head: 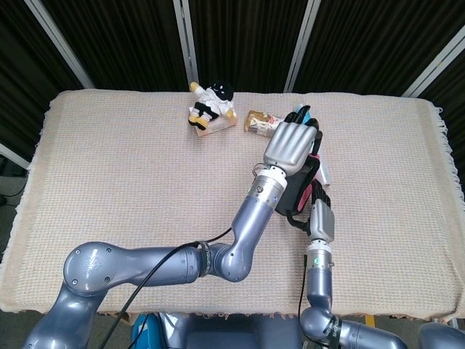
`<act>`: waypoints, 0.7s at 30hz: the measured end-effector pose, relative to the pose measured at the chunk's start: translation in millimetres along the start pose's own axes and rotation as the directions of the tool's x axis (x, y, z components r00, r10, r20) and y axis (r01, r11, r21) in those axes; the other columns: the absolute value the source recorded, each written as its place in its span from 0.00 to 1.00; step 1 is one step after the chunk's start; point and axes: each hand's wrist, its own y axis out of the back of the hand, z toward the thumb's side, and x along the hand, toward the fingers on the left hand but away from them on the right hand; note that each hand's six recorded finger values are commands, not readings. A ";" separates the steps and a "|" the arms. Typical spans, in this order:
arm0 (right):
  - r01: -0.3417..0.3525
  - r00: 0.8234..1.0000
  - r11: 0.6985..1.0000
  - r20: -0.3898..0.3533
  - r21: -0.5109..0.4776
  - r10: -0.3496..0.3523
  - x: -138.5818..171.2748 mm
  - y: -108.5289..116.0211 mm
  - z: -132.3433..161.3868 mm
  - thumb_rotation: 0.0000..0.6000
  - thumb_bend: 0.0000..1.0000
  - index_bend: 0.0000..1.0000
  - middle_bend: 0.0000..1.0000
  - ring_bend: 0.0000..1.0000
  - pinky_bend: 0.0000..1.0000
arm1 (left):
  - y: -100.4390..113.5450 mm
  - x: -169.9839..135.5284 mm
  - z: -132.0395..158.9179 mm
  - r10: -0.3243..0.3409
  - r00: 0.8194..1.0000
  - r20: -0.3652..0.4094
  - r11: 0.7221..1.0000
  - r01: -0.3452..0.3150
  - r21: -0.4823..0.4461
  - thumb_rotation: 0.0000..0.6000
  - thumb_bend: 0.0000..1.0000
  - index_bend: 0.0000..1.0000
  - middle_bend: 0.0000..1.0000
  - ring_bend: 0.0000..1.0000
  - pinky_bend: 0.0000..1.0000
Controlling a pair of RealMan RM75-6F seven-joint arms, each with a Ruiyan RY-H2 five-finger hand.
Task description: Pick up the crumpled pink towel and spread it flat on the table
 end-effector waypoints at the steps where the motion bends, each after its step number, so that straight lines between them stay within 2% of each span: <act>1: 0.007 1.000 1.000 0.002 -0.001 -0.007 -2.3 0.5 0.5 1.00 0.31 0.00 0.00 0.00 0.00 | 1.0 0.0 -0.6 0.002 1.000 -0.001 1.000 -0.002 0.000 1.00 0.58 0.69 0.27 0.05 0.15; 10: 0.059 0.998 0.998 0.003 0.003 -0.059 -13.3 12.9 -1.2 1.00 0.31 0.00 0.00 0.00 0.00 | 8.1 0.6 -19.0 0.014 1.000 -0.027 1.000 -0.014 0.007 1.00 0.58 0.69 0.27 0.05 0.15; 21: 0.109 0.994 0.994 -0.008 -0.028 -0.110 -12.9 31.8 -10.6 1.00 0.31 0.01 0.00 0.00 0.00 | 18.0 0.3 -41.9 0.033 0.998 -0.058 0.999 -0.032 0.025 1.00 0.58 0.69 0.27 0.05 0.15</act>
